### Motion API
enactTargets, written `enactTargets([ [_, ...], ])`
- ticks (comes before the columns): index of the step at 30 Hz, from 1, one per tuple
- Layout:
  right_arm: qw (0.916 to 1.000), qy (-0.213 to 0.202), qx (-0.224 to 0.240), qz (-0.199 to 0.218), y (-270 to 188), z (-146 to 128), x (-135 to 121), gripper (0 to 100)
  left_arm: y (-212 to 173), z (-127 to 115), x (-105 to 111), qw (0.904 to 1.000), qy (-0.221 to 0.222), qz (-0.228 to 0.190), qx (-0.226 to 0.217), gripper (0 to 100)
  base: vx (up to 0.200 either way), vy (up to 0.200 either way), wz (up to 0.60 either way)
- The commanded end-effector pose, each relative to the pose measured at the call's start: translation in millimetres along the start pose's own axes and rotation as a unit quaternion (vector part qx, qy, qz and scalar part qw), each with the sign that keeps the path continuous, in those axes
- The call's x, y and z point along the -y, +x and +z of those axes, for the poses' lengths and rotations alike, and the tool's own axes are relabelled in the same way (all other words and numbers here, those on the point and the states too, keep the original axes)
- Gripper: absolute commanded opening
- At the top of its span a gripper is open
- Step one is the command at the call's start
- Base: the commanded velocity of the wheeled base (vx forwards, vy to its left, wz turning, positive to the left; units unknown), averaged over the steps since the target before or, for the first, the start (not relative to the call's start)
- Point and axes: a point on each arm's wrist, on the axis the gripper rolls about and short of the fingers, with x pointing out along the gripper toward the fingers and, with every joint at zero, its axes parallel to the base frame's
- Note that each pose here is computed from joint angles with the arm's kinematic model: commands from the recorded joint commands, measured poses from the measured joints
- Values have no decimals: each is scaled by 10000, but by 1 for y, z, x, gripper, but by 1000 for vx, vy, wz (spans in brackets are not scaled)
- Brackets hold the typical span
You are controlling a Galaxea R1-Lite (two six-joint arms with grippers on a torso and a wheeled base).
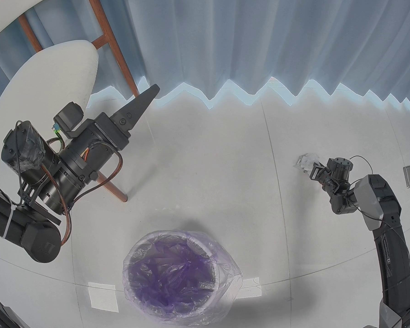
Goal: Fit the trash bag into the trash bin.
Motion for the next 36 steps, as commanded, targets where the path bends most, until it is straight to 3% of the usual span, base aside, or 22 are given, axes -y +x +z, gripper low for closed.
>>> enactTargets([
  [1, 9992, 115, 376, 1, -19, 38, -2, 0, -1, 4, 5, 10000, 7, -73, 52, 100, 0, 0, 0],
  [6, 9989, 364, 275, 145, -92, 95, -17, 0, -4, 8, 15, 9998, -7, -186, 87, 100, 0, 0, 0],
  [8, 9977, 520, -39, 429, -135, 107, -28, 0, -5, 8, 19, 9997, -42, -238, 52, 100, 0, 0, 0],
  [9, 9977, 520, -39, 429, -135, 107, -28, 0, -5, 8, 19, 9997, -42, -238, 52, 100, 0, 0, 0],
  [10, 9925, 673, -431, 927, -188, 115, -47, 0, -6, 5, 22, 9996, -77, -282, 5, 100, 0, 0, 0],
  [11, 9884, 757, -575, 1185, -211, 119, -54, 0, -6, 5, 24, 9995, -83, -303, 13, 100, 0, 0, 0],
  [15, 9640, 1043, -978, 2241, -295, 127, -84, 0, -7, 3, 27, 9993, -116, -352, -10, 100, -200, 0, 0],
  [16, 9632, 1054, -991, 2267, -298, 127, -85, 0, -7, 3, 28, 9993, -119, -358, -13, 100, -200, 0, 0],
  [20, 9380, 1250, -1318, 2951, -345, 120, -113, 0, -10, 2, 31, 9991, -136, -405, -47, 100, -200, 0, 0],
  [22, 9228, 1392, -1469, 3280, -361, 119, -121, 0, -10, 1, 33, 9989, -157, -438, -72, 100, -200, 0, 0],
  [23, 9074, 1542, -1610, 3563, -372, 120, -126, 0, -10, 1, 33, 9989, -162, -441, -81, 100, -200, 0, 0],
  [26, 8765, 1786, -1937, 4029, -388, 119, -135, 0, -10, 1, 34, 9988, -159, -449, -68, 100, -200, 0, 0],
  [27, 8744, 1805, -1964, 4054, -389, 119, -136, 0, -10, 1, 34, 9988, -159, -449, -68, 100, -200, 0, 0],
  [28, 8647, 1793, -2129, 4182, -393, 114, -143, 0, -10, 1, 32, 9987, -175, -461, -97, 100, -200, 0, 0],
  [33, 8443, 1636, -2500, 4449, -401, 99, -159, 0, -28, -11, 18, 9980, -243, -248, -533, 100, -40, 0, 0],
  [36, 8294, 1548, -2662, 4661, -410, 94, -168, 0, -31, -11, 23, 9973, -366, -318, -550, 100, 0, 0, 0],
])
